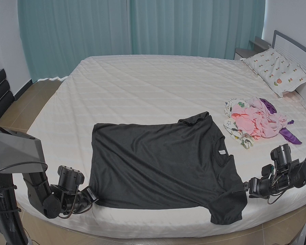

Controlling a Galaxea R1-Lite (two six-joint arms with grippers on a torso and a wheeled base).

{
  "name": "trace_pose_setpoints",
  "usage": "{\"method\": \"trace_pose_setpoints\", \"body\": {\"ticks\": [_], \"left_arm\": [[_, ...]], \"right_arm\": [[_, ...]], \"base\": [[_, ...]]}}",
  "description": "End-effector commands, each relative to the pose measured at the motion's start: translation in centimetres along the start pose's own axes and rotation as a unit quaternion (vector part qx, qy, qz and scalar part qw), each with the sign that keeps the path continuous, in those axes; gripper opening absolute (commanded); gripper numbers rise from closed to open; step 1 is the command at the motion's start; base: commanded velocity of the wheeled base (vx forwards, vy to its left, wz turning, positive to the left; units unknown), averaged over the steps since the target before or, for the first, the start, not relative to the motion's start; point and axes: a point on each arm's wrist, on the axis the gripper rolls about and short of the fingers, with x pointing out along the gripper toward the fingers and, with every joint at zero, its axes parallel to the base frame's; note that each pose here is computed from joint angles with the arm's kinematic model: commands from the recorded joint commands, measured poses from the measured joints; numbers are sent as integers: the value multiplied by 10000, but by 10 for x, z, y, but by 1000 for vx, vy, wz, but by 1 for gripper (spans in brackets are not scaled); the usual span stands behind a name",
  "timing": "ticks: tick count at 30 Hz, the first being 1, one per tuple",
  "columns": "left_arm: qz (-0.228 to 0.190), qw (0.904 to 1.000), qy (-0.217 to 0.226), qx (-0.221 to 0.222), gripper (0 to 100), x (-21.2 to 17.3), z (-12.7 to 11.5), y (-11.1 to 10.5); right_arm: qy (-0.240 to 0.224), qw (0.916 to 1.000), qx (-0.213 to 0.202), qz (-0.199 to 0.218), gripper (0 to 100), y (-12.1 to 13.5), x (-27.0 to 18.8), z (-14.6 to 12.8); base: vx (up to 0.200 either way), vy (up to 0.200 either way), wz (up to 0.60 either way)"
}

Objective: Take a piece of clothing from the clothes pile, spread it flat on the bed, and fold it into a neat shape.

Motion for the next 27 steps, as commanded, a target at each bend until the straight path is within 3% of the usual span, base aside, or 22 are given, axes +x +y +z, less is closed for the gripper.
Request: {"method": "trace_pose_setpoints", "body": {"ticks": [1,2,4,15,27], "left_arm": [[14,10000,-16,-11,0,-7,0,3],[-36,10000,-75,-8,0,-14,2,2],[-44,9999,-89,77,0,-21,2,3],[438,9963,236,695,0,-31,-2,20],[463,9963,256,682,0,-30,1,21]], "right_arm": [[104,9999,-106,-88,100,-3,2,-5],[214,9987,-399,-216,100,-6,3,-12],[326,9972,-590,-311,100,-9,6,-17],[898,9883,-1128,-491,100,-14,17,-39],[755,9836,-1556,-511,100,-12,44,-59]], "base": [[0,0,0],[0,0,0],[0,0,0],[0,0,0],[0,0,0]]}}
